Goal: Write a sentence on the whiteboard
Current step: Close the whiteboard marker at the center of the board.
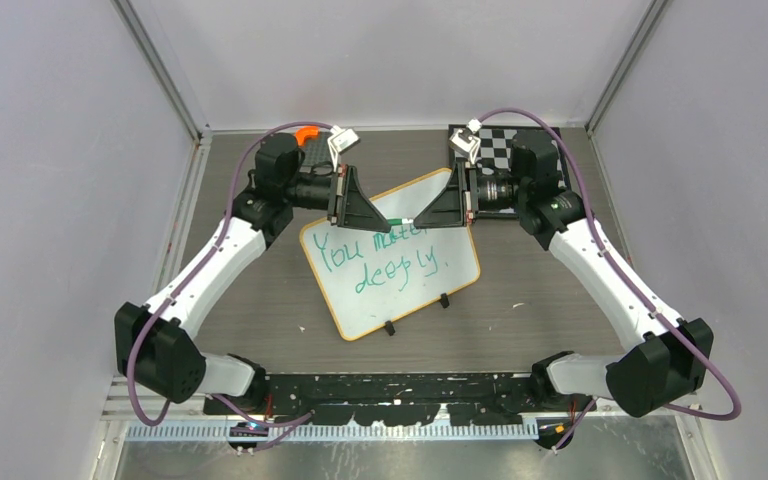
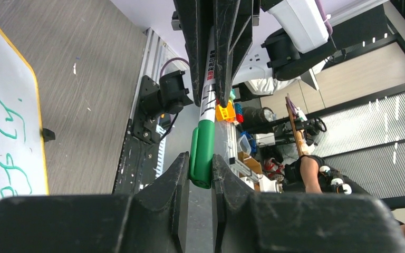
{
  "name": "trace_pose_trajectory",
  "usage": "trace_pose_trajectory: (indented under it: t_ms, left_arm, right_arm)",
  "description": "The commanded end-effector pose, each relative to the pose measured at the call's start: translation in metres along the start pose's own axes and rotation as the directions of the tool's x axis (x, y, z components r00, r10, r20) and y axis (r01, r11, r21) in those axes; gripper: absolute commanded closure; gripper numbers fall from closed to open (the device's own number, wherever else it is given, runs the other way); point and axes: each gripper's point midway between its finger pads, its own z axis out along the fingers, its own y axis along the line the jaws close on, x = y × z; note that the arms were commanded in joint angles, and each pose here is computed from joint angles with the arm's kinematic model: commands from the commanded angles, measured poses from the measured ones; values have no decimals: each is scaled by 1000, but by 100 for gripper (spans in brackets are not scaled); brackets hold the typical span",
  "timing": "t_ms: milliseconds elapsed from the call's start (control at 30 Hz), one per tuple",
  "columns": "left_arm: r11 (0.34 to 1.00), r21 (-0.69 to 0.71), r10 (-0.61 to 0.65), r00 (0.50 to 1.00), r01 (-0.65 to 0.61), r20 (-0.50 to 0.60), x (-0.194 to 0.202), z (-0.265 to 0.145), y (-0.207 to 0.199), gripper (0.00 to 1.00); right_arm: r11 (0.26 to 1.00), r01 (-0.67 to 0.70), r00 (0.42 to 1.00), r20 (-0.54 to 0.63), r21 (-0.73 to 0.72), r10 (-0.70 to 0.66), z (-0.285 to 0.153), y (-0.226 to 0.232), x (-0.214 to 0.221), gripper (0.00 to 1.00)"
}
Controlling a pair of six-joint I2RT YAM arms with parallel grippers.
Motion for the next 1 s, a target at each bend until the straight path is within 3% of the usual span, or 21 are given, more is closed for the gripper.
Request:
trace_pose_trajectory:
  t_ms: [0,267,500,567,667,967]
  left_arm:
    - [992,55,111,994,-112,11,-13,15,-24,100]
    - [992,54,109,994,-110,12,-12,14,-21,100]
    - [994,-35,105,994,-105,-20,6,-8,-5,100]
    - [995,-64,68,996,-72,-61,21,-11,-2,100]
    - [994,-92,46,995,-54,-86,30,-14,2,100]
    - [992,-123,-36,993,22,-112,39,-11,16,100]
  right_arm:
    - [998,63,998,-18,-23,-63,14,14,3,100]
    - [996,90,995,-36,-26,-90,14,17,4,97]
    - [967,194,981,-2,165,-196,-41,5,-16,46]
    - [910,292,956,-59,295,-288,-58,-8,-11,35]
    - [796,447,894,-182,408,-409,-79,-22,-3,29]
    - [530,733,680,-440,426,-587,-77,-16,15,27]
